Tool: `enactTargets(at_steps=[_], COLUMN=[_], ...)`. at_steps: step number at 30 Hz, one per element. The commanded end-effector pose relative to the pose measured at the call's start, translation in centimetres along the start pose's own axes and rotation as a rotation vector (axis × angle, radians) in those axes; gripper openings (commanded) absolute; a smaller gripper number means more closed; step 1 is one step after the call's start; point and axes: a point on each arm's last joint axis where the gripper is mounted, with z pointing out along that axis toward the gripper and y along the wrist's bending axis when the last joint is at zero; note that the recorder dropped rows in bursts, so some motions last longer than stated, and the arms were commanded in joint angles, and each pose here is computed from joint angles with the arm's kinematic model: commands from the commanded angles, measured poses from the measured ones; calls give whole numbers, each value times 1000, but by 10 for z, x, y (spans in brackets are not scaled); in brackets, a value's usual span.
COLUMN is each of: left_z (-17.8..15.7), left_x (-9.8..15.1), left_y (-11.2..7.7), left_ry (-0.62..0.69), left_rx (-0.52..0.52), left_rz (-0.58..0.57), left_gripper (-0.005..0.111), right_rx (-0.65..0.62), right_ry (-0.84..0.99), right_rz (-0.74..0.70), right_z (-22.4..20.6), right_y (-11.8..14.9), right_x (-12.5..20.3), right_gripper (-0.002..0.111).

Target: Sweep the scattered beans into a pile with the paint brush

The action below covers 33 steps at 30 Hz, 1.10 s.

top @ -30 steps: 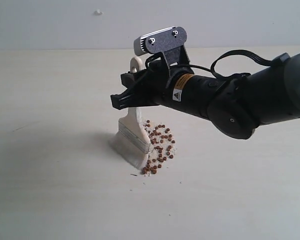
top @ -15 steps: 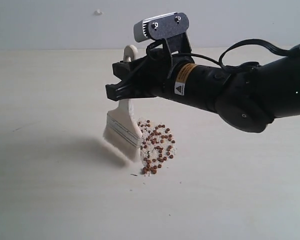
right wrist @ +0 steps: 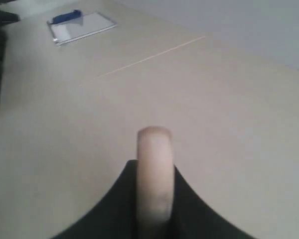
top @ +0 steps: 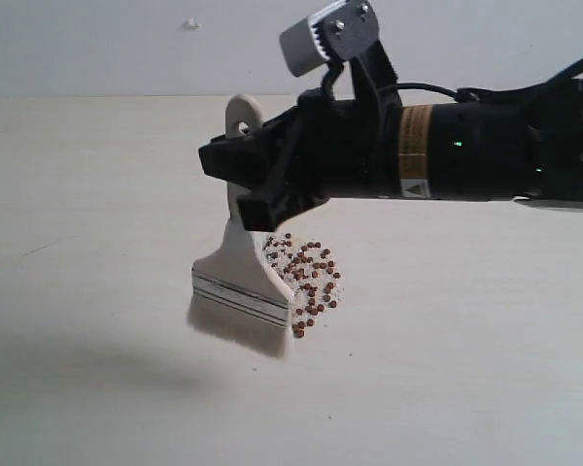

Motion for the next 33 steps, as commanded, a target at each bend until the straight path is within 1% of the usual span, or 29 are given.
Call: enactTargets(at_steps=[1, 2, 4, 7, 12, 16, 18, 20, 23, 27, 33], left_z=[0, 0, 0, 0, 0, 0, 0, 0, 0, 0, 0], left_x=[2, 2, 2, 2, 2, 2, 2, 2, 2, 2, 2], left_y=[-1, -1, -1, -1, -1, -1, -1, -1, -1, -1, -1], left_ry=[0, 0, 0, 0, 0, 0, 0, 0, 0, 0, 0], left_rx=[8, 8, 8, 8, 8, 8, 8, 8, 8, 8, 8], left_rz=[3, 3, 3, 3, 3, 3, 3, 3, 3, 3, 3], left_gripper=[0, 0, 0, 0, 0, 0, 0, 0, 0, 0, 0], right_rx=[-296, -326, -348, -366, -416, -426, -431, -427, -361, -189, -117], right_ry=[-94, -119, -118, -57, 57, 158, 177, 190, 187, 160, 58], right_rz=[-8, 3, 31, 88, 236, 174, 195, 185, 153, 76, -54], right_z=[-26, -30, -32, -33, -35, -36, -36, -38, -45, -65, -106], right_y=[11, 11, 12, 13, 18, 20, 20, 22, 24, 29, 49], right_x=[0, 0, 2, 6, 13, 23, 24, 23, 17, 6, -9], right_gripper=[0, 0, 0, 0, 0, 0, 0, 0, 0, 0, 0])
